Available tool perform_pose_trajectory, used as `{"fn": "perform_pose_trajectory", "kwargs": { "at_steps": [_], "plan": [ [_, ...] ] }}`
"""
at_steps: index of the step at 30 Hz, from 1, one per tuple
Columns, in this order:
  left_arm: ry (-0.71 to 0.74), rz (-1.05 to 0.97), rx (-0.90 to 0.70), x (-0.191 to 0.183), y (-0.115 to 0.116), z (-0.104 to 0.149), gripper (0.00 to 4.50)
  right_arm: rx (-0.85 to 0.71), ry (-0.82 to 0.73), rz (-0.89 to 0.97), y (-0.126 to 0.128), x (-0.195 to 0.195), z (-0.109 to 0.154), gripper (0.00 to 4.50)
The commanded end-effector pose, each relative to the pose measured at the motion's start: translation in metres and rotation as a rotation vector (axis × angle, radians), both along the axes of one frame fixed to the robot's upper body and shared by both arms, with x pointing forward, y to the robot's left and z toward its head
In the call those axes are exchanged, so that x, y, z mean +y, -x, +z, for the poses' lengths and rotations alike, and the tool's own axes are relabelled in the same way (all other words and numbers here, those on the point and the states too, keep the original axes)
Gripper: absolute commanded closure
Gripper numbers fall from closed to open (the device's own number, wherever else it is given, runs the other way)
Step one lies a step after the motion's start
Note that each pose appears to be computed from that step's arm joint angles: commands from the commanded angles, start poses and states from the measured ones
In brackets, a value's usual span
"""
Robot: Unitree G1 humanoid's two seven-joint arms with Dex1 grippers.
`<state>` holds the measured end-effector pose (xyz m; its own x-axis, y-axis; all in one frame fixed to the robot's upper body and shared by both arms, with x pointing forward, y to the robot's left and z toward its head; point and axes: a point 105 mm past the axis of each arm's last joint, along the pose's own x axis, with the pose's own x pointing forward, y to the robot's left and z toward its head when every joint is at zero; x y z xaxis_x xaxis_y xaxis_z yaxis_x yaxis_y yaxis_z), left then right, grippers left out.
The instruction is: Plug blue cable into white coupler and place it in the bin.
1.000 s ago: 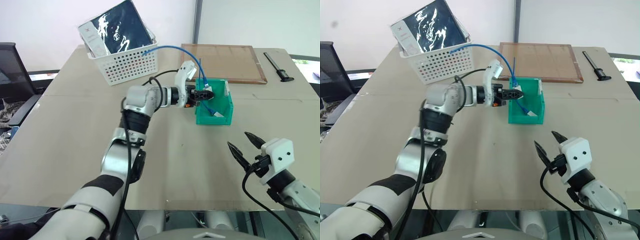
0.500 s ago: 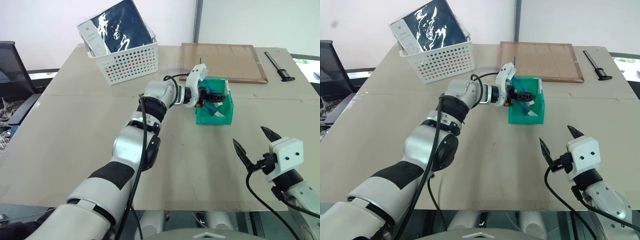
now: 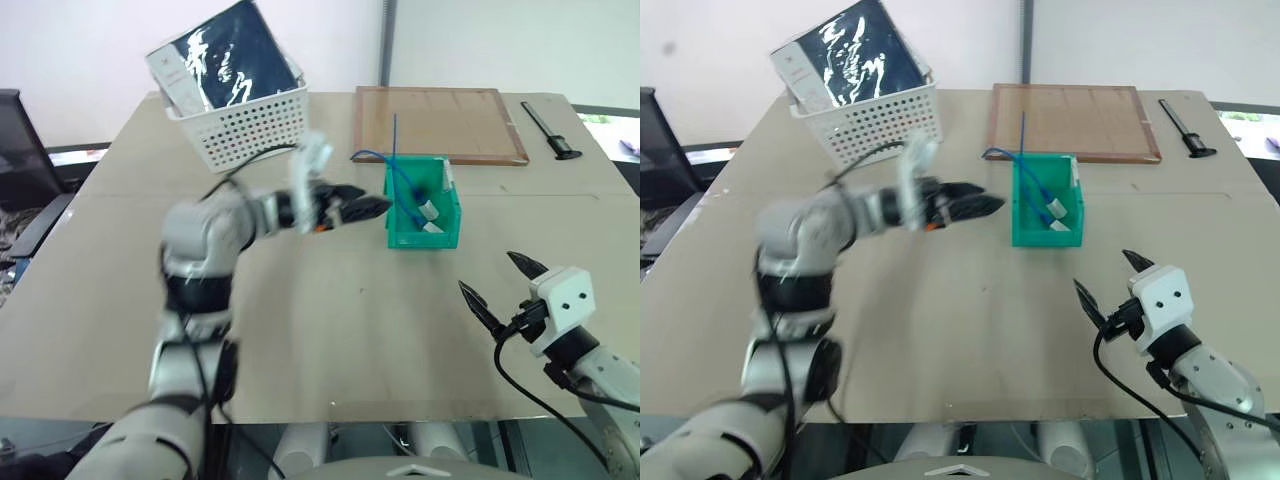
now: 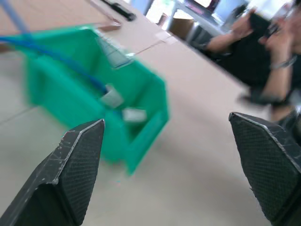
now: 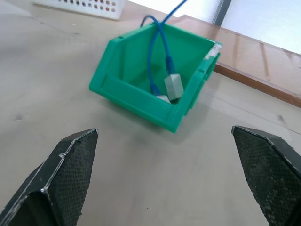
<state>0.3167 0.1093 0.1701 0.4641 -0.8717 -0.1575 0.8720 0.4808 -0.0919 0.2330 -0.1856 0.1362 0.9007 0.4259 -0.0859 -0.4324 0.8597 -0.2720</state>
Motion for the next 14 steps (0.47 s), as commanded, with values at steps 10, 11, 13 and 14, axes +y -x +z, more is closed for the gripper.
{"fn": "perform_pose_trajectory", "kwargs": {
  "at_steps": [10,11,13,14],
  "plan": [
    [-0.139,0.101,-0.101,0.071,0.058,-0.053,0.15,0.083,0.091,0.091,0.013,-0.039,-0.004,0.0],
    [-0.147,0.106,-0.093,0.075,0.061,-0.056,0.15,0.096,0.099,0.095,0.014,-0.042,-0.005,0.0],
    [-0.145,0.121,-0.079,0.082,0.066,-0.059,0.15,0.114,0.113,0.097,0.017,-0.047,-0.007,0.0],
    [-0.147,0.13,-0.083,0.084,0.066,-0.058,0.15,0.119,0.116,0.096,0.017,-0.049,-0.007,0.0]
  ]
}}
